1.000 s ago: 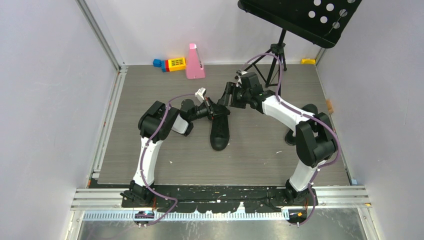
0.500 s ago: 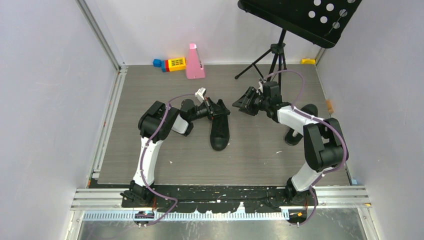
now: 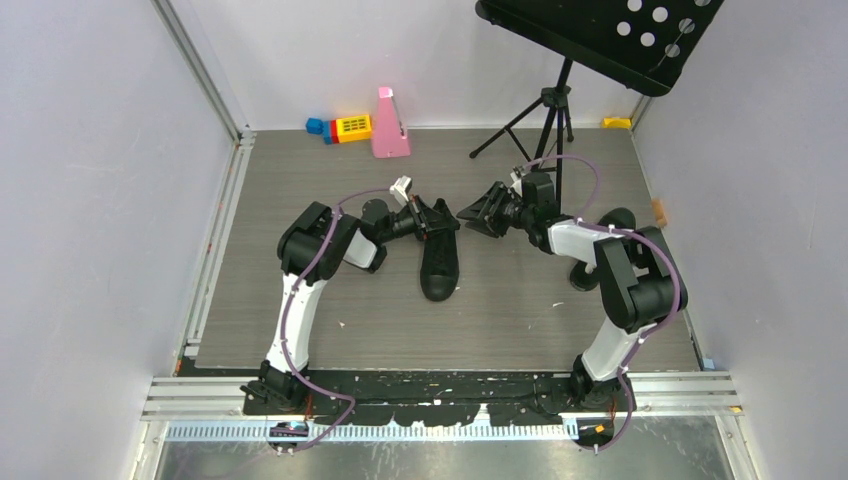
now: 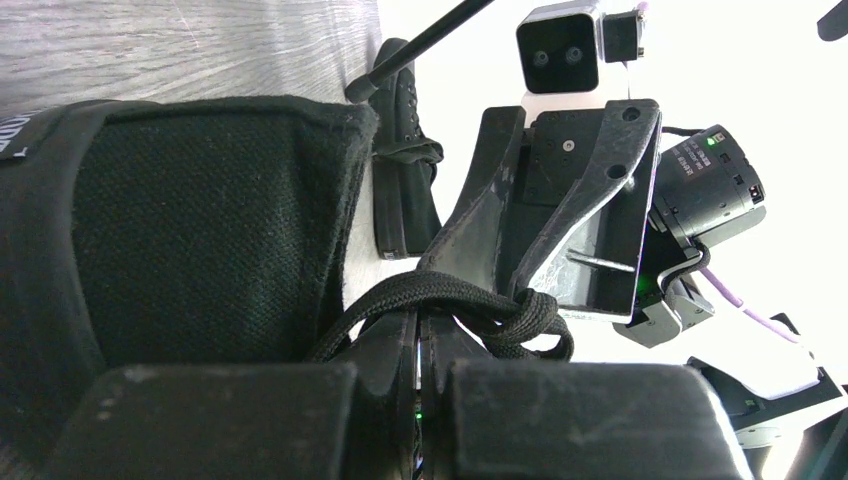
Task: Tie the shoes
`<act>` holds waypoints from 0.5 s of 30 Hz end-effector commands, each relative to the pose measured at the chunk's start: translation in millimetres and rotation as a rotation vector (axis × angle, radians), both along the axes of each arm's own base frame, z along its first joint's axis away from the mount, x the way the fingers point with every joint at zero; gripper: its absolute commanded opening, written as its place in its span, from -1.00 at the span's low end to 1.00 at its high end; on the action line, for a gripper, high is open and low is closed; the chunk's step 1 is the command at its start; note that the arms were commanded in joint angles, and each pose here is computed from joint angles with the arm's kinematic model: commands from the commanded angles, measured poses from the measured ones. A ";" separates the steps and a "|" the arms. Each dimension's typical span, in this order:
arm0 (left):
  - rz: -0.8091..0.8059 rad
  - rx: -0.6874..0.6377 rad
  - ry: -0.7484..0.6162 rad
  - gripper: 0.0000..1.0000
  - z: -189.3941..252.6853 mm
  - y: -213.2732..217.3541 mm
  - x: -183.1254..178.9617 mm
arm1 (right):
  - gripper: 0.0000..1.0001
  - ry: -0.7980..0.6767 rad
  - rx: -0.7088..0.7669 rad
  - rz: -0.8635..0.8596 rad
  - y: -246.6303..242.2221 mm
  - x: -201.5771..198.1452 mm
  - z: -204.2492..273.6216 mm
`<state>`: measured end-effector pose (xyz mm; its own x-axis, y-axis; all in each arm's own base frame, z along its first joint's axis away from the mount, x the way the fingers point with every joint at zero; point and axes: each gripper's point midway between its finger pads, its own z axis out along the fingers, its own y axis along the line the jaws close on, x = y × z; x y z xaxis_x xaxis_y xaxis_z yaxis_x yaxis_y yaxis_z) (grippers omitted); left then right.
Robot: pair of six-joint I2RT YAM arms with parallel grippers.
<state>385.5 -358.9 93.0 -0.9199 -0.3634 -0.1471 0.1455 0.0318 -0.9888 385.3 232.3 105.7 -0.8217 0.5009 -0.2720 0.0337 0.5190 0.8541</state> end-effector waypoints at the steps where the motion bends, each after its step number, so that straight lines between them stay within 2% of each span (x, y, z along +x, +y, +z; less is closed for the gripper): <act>1: 0.007 -0.029 -0.049 -1.00 9.5 -0.2 3.2 | -0.11 -0.046 0.045 0.020 7.3 4.2 8.7; 5: 0.007 -0.031 -0.048 -1.00 10.2 -0.1 3.0 | -0.22 -0.041 0.069 0.025 10.3 5.8 6.7; 15: 0.009 -0.035 -0.051 -1.00 11.9 -0.3 3.7 | -0.28 -0.024 0.070 0.030 11.1 5.2 -2.6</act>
<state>386.1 -358.8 92.8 -0.9187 -0.3670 -0.1459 0.1456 0.0286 -0.9889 387.9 238.2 93.7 -0.8318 0.5032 -0.2342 0.0460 0.4831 0.8744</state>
